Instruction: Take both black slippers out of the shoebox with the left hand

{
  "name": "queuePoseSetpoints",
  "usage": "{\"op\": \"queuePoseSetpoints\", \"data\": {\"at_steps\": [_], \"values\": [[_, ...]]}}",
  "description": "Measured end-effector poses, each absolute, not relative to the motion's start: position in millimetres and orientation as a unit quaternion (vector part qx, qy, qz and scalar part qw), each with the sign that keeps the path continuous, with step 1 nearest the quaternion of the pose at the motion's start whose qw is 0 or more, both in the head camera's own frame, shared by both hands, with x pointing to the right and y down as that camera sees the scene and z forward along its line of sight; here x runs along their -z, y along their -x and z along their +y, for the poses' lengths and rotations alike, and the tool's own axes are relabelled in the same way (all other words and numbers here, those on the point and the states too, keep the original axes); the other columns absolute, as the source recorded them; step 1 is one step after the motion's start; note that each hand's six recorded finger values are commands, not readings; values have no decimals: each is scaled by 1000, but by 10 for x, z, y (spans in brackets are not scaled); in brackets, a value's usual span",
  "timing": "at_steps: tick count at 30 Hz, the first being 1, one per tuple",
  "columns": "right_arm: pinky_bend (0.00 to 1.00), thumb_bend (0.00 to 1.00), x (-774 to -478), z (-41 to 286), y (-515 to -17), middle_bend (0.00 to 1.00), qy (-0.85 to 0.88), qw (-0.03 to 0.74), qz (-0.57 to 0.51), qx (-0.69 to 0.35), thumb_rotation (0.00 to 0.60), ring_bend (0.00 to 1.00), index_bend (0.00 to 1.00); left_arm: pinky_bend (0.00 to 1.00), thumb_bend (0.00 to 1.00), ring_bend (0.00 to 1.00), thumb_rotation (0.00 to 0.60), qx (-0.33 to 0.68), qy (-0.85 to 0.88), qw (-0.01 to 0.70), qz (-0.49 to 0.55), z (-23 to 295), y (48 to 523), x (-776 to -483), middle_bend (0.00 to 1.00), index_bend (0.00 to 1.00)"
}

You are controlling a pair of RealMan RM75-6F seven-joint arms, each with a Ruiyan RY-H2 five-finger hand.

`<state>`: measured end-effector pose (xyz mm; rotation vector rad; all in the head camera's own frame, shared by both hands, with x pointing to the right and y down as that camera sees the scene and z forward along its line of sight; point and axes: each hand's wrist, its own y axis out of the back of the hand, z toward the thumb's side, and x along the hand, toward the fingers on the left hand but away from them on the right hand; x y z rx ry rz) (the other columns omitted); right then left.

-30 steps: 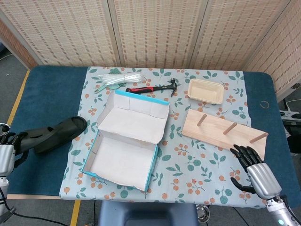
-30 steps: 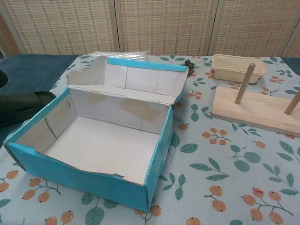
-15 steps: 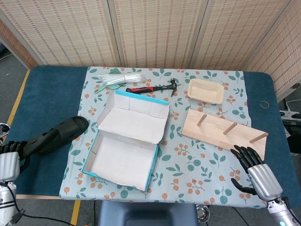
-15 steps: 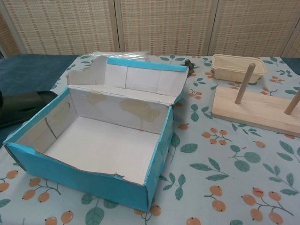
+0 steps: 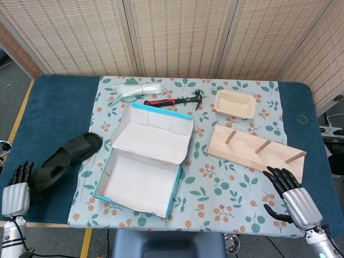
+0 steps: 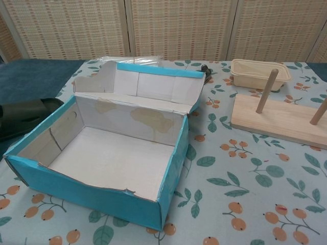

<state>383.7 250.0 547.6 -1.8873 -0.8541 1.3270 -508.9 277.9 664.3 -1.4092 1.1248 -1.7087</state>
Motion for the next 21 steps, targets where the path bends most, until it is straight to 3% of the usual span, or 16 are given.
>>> {"op": "queuePoseSetpoints", "data": {"at_steps": [11,21], "values": [[0,251,-5445,2503,-3830,0,724,335,-332,-504,519,0,0,146,355,0,600,652,599,254,390,2957,4874,-6426,0,0],[0,251,-5429,2502,-3849,0,719,339,-335,-507,520,0,0,116,344,0,600,604,667,221,378,2992,4563,-6227,0,0]]}}
